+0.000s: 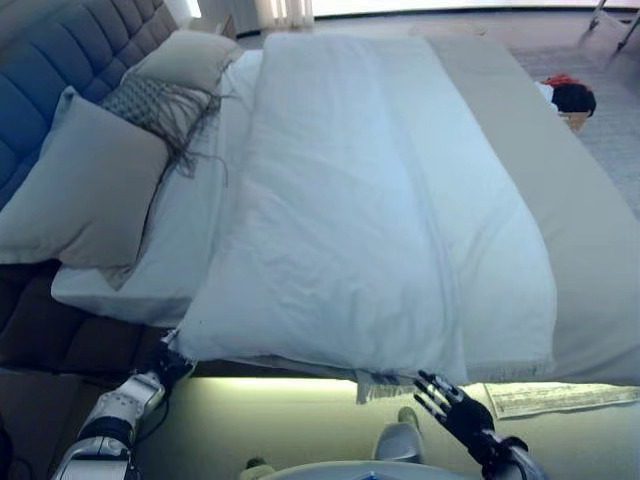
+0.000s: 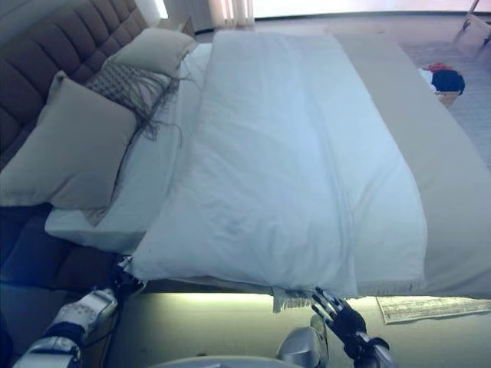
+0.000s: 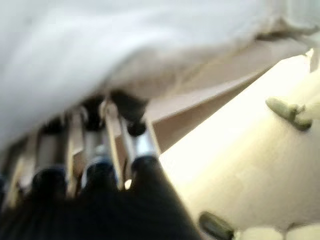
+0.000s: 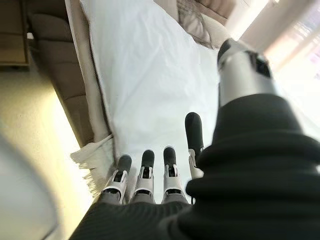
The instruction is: Make the bed neatly
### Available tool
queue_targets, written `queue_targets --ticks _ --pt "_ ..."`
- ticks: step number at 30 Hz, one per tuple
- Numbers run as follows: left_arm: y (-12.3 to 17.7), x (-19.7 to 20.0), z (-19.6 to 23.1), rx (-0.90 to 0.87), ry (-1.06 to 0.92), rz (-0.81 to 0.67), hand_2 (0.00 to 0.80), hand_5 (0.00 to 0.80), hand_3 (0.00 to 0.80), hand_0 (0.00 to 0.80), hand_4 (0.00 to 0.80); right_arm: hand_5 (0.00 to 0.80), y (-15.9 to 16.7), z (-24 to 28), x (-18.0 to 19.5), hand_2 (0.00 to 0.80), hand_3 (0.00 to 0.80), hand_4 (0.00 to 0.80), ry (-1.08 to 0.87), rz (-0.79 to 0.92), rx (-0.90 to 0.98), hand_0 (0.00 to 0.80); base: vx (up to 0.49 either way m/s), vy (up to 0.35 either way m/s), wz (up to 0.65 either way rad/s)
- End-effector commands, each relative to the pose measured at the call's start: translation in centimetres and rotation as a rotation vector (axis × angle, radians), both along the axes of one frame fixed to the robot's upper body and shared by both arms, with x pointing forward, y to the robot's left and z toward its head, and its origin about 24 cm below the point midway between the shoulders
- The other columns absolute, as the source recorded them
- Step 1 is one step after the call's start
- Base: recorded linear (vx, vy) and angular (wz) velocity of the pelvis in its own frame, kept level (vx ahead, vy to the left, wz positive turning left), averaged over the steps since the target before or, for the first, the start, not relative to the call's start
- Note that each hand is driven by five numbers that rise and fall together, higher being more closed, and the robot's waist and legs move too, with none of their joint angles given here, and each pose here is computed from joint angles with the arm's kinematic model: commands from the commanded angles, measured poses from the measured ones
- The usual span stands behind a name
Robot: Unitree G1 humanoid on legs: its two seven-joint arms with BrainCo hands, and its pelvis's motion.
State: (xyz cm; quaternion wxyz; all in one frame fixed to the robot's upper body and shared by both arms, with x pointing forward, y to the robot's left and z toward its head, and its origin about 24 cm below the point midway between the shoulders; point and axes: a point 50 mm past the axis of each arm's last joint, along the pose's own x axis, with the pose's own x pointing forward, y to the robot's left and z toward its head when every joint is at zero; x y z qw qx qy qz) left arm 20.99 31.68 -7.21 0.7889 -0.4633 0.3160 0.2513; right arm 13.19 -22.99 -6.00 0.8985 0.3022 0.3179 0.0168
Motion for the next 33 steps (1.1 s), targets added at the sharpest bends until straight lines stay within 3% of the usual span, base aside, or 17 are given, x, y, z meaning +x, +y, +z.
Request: queue_targets --ticks 1,8,11,14,20,24,30,33 --pt "9.4 1.3 8.3 0.241 -0.245 0.319 0.8 0.8 0.8 0.8 0.8 0.078 0.7 1.7 1.7 0.078 0.078 0.078 -0.121 -0.006 0.029 0.078 0.0 0.0 0.0" --pt "10.8 -2.8 6.3 0.272 -0.137 0.383 0.8 0.8 0.8 0.8 0.8 0.075 -1.0 2.3 0.0 0.075 0.075 0.075 -0.078 -0.017 -0.025 0.075 0.092 0.047 0.08" --pt "9.8 -3.4 4.9 0.27 -0.099 0.332 0.8 0.8 0.8 0.8 0.8 0.063 -1.6 2.4 -0.1 0.063 0.063 0.063 -0.065 -0.015 -0.028 0.063 0.042 0.087 -0.03" --pt "7.8 -3.9 2.7 0.236 -0.109 0.27 0.8 0.8 0.8 0.8 0.8 0.0 -2.3 2.7 0.2 0.0 0.0 0.0 -0.08 0.001 -0.038 0.0 -0.069 0.159 0.01" --pt "3.6 1.0 2.8 0.162 -0.284 0.253 0.8 0.8 0.8 0.8 0.8 0.0 -3.4 6.1 5.5 0.0 0.0 0.0 -0.3 0.044 -0.112 0.0 -0.395 0.189 0.1" --pt "3.4 4.8 5.8 0.183 -0.358 0.253 0.8 0.8 0.8 0.8 0.8 0.0 -2.7 8.2 8.4 0.0 0.0 0.0 -0.441 0.036 -0.114 0.0 -0.307 0.071 0.0" --pt "3.2 5.7 5.7 0.254 -0.204 0.257 0.8 0.8 0.8 0.8 0.8 0.0 -0.9 11.1 11.6 0.0 0.0 0.0 -0.577 0.057 -0.114 0.0 -0.182 0.097 -0.03" --pt "3.5 6.8 6.9 0.242 -0.238 0.27 0.8 0.8 0.8 0.8 0.8 0.0 -0.4 12.6 12.7 0.0 0.0 0.0 -0.64 0.058 -0.128 0.0 -0.17 0.073 -0.06"
